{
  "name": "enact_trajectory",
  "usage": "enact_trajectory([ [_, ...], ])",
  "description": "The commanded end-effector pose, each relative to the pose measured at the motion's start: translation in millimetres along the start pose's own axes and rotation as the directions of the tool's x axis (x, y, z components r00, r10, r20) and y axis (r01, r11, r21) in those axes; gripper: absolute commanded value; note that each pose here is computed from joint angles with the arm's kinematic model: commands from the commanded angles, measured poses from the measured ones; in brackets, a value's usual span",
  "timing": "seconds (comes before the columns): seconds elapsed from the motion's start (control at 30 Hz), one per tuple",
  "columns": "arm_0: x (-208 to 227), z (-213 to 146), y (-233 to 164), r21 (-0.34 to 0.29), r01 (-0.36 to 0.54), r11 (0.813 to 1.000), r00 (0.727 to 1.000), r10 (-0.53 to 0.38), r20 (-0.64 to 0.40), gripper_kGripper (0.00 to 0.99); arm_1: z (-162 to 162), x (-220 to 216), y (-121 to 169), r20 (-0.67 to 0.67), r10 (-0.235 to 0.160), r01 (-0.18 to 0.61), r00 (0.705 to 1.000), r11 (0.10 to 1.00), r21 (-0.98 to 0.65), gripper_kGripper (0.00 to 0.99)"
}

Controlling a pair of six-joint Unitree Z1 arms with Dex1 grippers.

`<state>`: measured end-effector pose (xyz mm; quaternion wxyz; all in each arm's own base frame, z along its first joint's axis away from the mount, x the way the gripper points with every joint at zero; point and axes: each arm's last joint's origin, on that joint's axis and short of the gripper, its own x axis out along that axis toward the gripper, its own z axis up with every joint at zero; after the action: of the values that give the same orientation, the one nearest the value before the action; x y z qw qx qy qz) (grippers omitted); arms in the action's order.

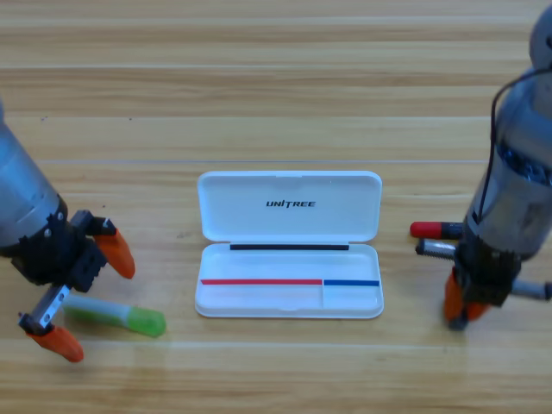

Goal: Clean up eraser and pencils

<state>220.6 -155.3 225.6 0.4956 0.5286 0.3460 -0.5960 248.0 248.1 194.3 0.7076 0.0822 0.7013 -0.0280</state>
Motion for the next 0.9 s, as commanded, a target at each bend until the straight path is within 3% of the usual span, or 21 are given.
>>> enact_trajectory([
  [0.03,23,-6,11,-0.014,0.061,0.998,0.998,-0.061,-0.024,0.985,0,-17,24,0.051,-0.082,0.091,0.995,0.972,-0.215,0.0],
  [0.23,30,-10,17,-0.044,0.046,0.998,0.99,-0.051,-0.128,0.976,1,-39,21,0.14,-0.088,0.145,0.986,0.869,-0.473,0.0],
  [0.4,33,-10,19,-0.052,0.031,0.998,0.983,-0.04,-0.179,0.976,-3,-48,17,0.138,-0.074,0.151,0.988,0.689,-0.709,0.0],
  [0.53,35,-8,19,-0.058,0.019,0.998,0.979,-0.031,-0.204,0.976,-11,-54,16,0.054,-0.032,0.063,0.998,0.472,-0.879,0.0],
  [0.73,42,-3,22,-0.057,0.024,0.998,0.974,-0.036,-0.225,0.976,-28,-63,13,-0.115,0.01,-0.114,0.993,0.224,-0.968,0.0],
  [0.9,50,4,26,-0.054,0.027,0.998,0.971,-0.039,-0.235,0.976,-33,-68,15,-0.125,0.017,-0.125,0.992,0.02,-0.992,0.0],
])
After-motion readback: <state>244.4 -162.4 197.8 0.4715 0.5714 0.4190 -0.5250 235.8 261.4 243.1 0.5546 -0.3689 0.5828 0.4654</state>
